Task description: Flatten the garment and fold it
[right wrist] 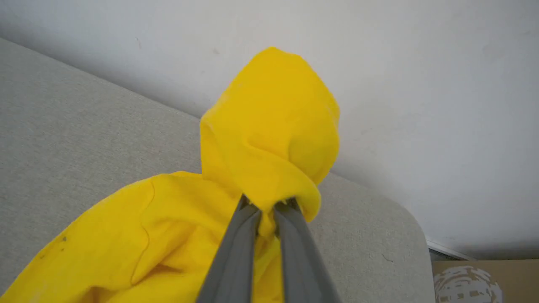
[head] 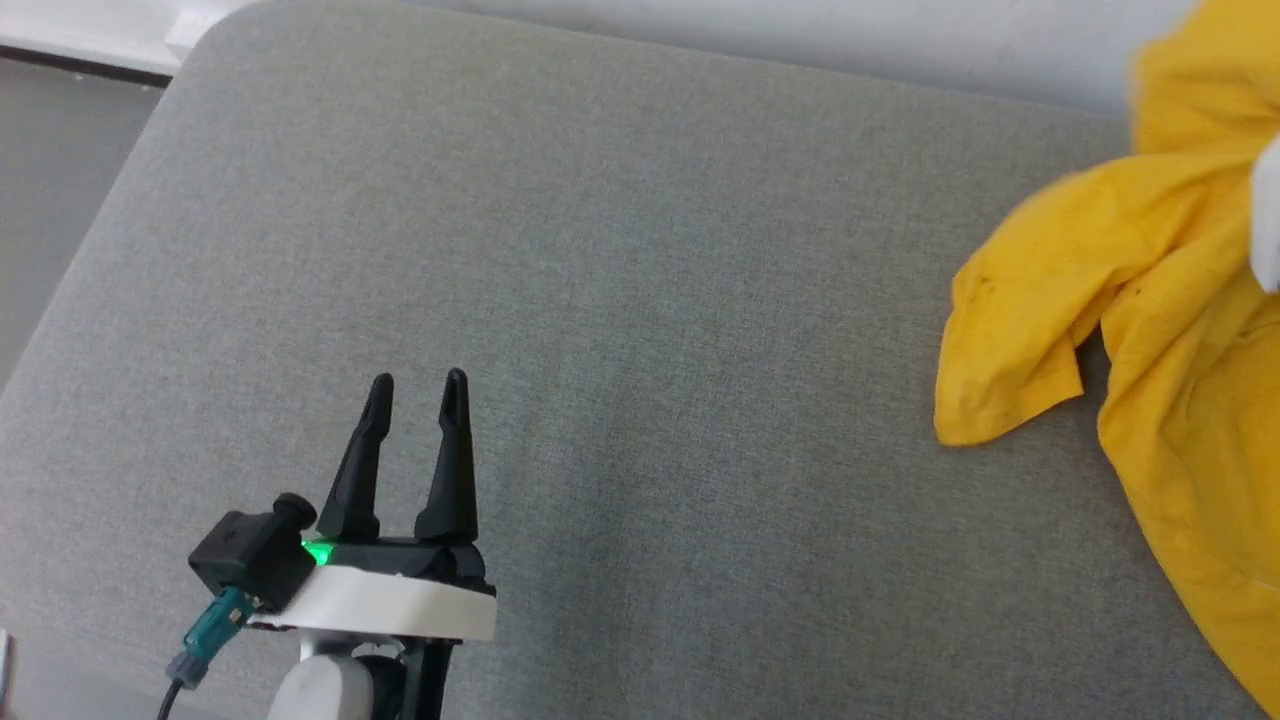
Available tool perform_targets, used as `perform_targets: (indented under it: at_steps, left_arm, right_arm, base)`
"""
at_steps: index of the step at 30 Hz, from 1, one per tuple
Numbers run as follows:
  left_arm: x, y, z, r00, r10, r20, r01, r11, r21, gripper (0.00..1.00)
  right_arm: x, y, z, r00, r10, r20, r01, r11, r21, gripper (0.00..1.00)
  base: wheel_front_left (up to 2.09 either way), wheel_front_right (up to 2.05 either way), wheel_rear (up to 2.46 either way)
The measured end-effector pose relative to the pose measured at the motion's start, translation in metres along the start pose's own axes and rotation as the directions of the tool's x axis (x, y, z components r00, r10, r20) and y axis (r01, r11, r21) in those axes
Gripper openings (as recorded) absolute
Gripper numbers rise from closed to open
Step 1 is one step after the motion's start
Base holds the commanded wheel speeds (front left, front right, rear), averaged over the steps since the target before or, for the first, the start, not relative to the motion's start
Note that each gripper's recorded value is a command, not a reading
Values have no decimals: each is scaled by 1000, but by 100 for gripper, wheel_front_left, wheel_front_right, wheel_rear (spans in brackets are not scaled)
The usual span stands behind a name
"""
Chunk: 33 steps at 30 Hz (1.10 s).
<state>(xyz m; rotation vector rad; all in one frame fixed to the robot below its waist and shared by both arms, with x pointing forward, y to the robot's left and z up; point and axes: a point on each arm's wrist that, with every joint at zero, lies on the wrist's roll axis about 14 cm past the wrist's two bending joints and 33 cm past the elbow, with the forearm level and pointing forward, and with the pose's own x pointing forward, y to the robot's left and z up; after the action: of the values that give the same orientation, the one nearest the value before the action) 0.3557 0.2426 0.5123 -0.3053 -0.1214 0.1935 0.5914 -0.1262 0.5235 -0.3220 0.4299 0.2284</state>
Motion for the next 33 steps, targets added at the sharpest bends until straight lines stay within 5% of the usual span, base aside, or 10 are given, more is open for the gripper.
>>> perform_targets:
  at_steps: [1, 4, 5, 10, 21, 33]
  left_arm:
    - [1, 1, -2, 1000, 3, -6, -3, 1000, -3, 100]
    - [3, 4, -10, 999, 15, -28, -15, 1000, 2, 100]
    - [4, 6, -11, 999, 21, -33, -21, 1000, 2, 100]
    - [7, 13, -17, 998, 41, -51, -41, 999, 16, 100]
    - [4, 3, -1, 1000, 6, -3, -6, 1000, 4, 100]
    - [5, 3, -6, 1000, 10, -18, -10, 1000, 6, 100]
  right_arm:
    - [2, -7, -12, 999, -23, -30, 23, 1000, -3, 13]
    - [10, -6, -57, 991, -32, -128, 36, 999, 25, 95]
    - [13, -1, -71, 987, -25, -162, 30, 999, 30, 100]
    - [21, 30, -97, 978, 35, -206, -21, 997, 73, 100]
    - [-17, 95, -12, 973, 229, -3, -229, 971, 63, 100]
    - [-14, 122, -120, 887, 271, -374, -275, 960, 43, 100]
  base:
    - [0, 0, 0]
    - [0, 0, 0]
    - [0, 0, 0]
    - [0, 0, 0]
    - [0, 0, 0]
    - [0, 0, 0]
